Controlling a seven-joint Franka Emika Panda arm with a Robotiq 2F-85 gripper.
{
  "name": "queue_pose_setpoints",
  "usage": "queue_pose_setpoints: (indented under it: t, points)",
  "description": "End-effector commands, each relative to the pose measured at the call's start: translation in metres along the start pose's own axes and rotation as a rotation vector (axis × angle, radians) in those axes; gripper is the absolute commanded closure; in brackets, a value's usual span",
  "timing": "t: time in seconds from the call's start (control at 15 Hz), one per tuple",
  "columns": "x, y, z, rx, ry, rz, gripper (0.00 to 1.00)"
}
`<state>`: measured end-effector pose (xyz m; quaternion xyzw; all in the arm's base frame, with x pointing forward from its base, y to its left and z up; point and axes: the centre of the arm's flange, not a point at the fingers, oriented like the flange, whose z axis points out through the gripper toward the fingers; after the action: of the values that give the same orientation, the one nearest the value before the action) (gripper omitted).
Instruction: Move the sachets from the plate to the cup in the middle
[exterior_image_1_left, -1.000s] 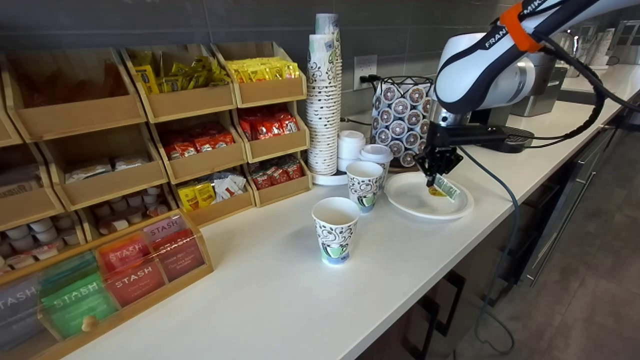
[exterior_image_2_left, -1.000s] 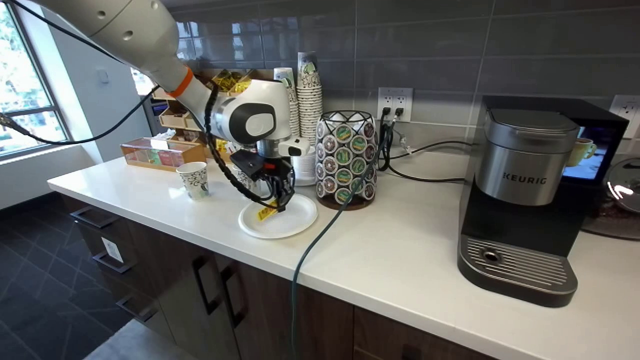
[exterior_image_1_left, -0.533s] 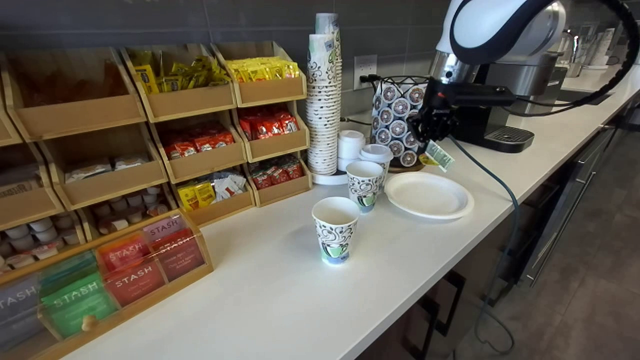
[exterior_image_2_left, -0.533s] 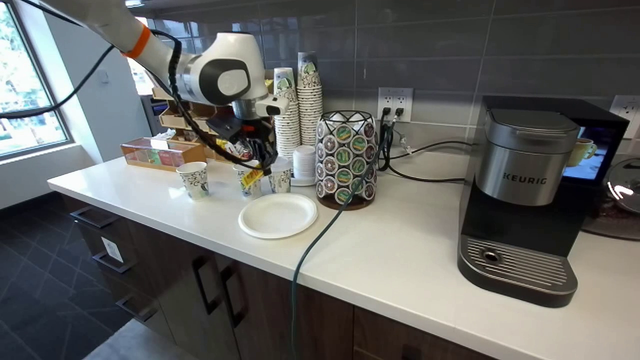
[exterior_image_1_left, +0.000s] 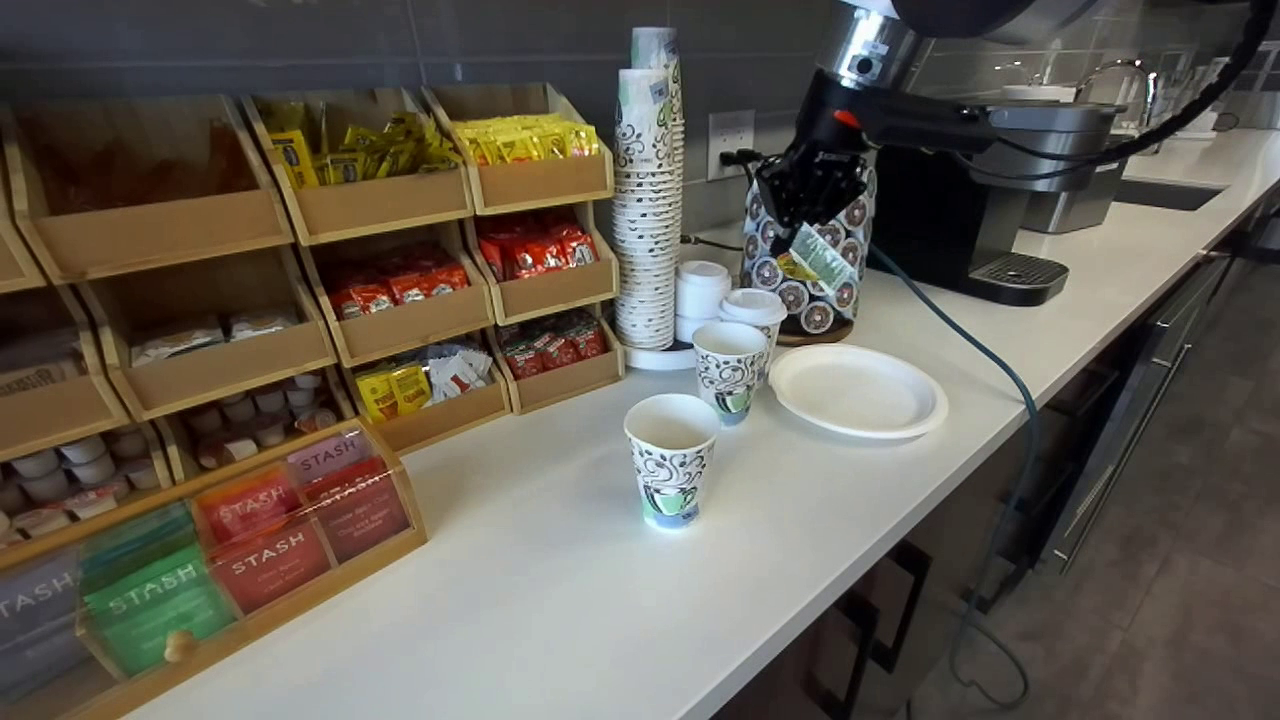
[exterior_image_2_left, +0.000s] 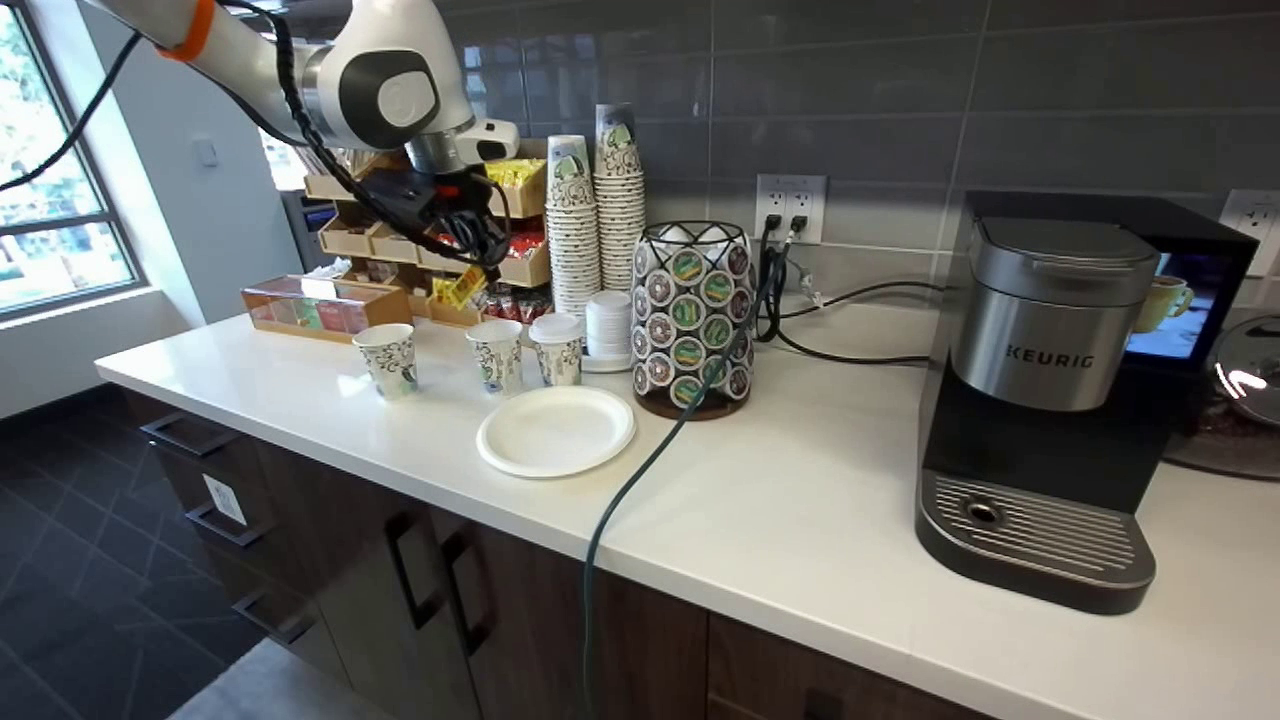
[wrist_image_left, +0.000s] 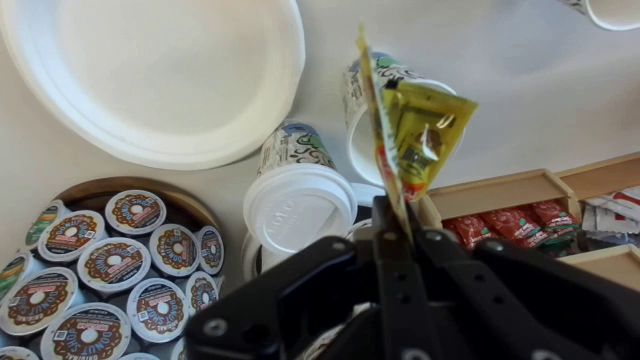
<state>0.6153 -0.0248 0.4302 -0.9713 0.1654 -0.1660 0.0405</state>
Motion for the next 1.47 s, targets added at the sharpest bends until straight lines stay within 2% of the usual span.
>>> queue_pose_setpoints:
  t: [0.0, 0.27, 0.47, 0.8, 1.4]
  points:
    - [0.0, -0.001, 0.0, 0.001, 0.0, -0.003, 0.98]
    - [0.006, -0.007, 0.012, -0.029, 0.011, 0.006, 1.0]
    - [0.011, -0.008, 0.02, -0.014, 0.03, 0.041, 1.0]
    - [0.026, -0.015, 0.031, -0.012, 0.106, 0.123, 1.0]
    - [0.04, -0.036, 0.078, -0.029, 0.119, 0.113, 1.0]
